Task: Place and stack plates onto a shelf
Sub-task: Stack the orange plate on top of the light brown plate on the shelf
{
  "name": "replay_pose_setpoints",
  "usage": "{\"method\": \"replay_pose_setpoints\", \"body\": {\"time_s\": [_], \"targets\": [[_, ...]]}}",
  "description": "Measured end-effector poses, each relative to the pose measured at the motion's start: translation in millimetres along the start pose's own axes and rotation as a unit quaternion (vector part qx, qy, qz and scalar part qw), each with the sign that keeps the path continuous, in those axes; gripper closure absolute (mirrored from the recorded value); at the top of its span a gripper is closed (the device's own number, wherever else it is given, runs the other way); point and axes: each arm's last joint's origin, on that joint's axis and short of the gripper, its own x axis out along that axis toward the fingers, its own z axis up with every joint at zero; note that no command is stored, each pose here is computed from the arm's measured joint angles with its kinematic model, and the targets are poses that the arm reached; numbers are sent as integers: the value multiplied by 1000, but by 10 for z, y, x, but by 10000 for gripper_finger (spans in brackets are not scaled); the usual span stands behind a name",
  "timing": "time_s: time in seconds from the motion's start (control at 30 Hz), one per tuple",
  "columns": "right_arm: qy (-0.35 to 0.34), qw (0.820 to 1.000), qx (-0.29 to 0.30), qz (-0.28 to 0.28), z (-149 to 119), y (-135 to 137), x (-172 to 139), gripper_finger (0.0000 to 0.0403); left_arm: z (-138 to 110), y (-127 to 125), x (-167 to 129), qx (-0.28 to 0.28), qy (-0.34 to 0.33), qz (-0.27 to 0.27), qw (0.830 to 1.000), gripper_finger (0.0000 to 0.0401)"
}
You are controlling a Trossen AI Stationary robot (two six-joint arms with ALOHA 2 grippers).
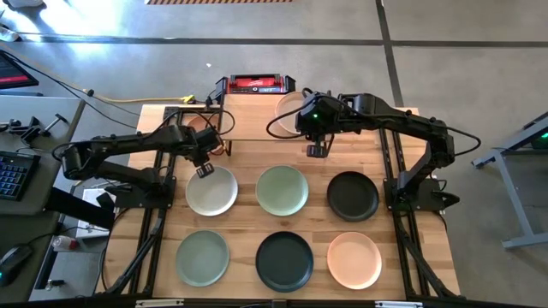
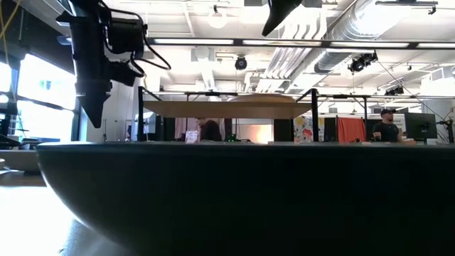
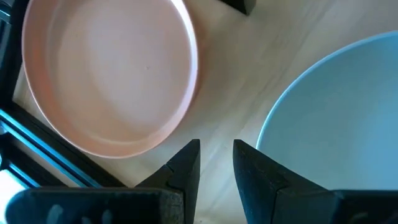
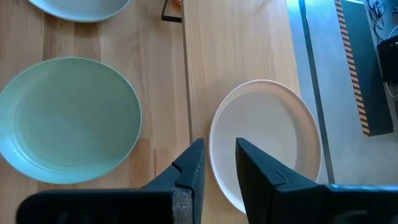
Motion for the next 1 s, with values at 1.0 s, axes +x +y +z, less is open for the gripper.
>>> {"method": "replay_pose_setpoints", "body": {"time_s": [1.0], "targets": [[0, 1000, 13, 0, 0, 0, 0, 336, 116, -2, 75, 67, -21, 45, 997, 316]]}}
